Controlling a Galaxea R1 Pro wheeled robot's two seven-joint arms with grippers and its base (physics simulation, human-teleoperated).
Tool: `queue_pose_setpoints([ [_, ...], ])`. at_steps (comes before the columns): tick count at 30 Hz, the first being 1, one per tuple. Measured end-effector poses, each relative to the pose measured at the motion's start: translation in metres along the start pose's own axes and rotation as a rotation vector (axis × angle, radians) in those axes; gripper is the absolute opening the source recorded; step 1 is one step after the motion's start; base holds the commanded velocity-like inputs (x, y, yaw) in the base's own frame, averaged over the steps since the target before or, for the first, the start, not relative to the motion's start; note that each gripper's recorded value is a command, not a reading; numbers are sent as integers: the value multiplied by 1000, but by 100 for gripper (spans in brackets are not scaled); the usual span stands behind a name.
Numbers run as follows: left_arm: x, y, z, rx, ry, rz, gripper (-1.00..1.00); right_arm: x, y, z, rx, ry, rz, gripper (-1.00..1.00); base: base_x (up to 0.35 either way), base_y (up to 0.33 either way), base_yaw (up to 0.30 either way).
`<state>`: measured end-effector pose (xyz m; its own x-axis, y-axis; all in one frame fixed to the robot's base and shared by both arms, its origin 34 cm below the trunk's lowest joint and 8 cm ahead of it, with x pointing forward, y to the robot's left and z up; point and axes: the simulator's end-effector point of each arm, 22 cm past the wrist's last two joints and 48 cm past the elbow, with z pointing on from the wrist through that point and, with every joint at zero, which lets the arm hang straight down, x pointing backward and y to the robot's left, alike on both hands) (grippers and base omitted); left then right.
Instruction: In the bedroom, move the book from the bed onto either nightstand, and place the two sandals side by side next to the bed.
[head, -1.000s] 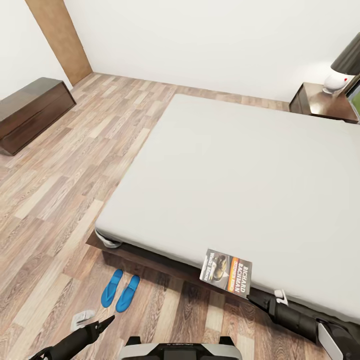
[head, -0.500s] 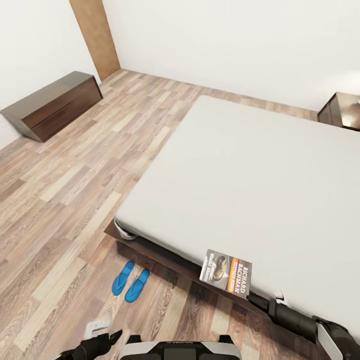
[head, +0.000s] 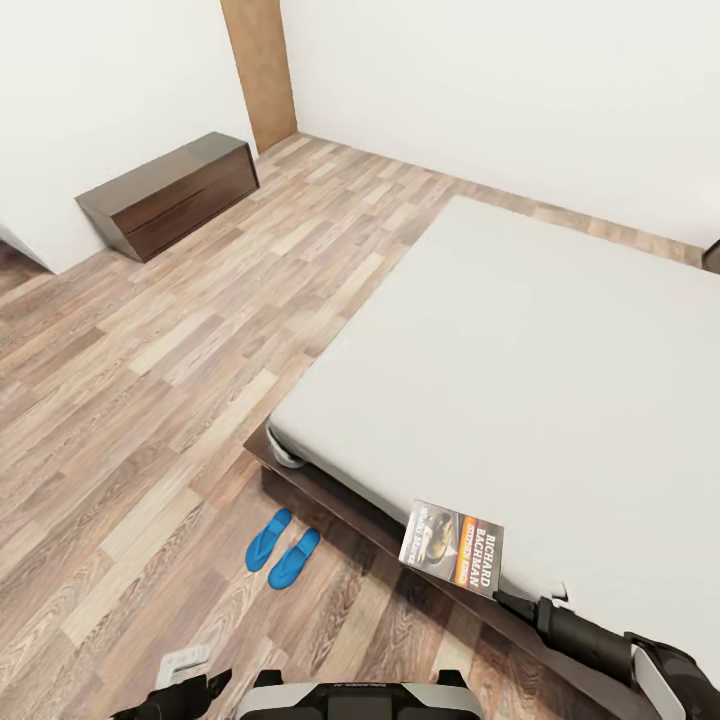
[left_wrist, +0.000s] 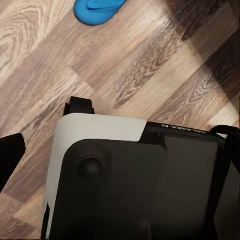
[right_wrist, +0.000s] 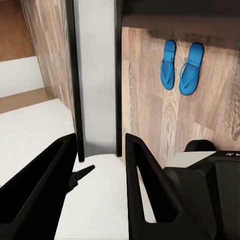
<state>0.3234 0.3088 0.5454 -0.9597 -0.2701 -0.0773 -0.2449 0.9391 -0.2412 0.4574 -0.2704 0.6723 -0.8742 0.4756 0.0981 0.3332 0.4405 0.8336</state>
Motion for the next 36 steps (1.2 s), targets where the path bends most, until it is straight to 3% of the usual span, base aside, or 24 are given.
queue_pose_setpoints([
  [6, -11, 28, -3, -115, -48, -4, 100, 0, 0, 0, 1, 1, 0, -100, 0, 0, 293],
  [10, -4, 38, -4, -158, -56, -8, 100, 3, -2, 0, 8, 11, -3, -100, 0, 0, 293],
  [36, -3, 40, -5, -165, -57, -8, 100, 8, -3, 3, 15, 30, -10, -100, 0, 0, 293],
])
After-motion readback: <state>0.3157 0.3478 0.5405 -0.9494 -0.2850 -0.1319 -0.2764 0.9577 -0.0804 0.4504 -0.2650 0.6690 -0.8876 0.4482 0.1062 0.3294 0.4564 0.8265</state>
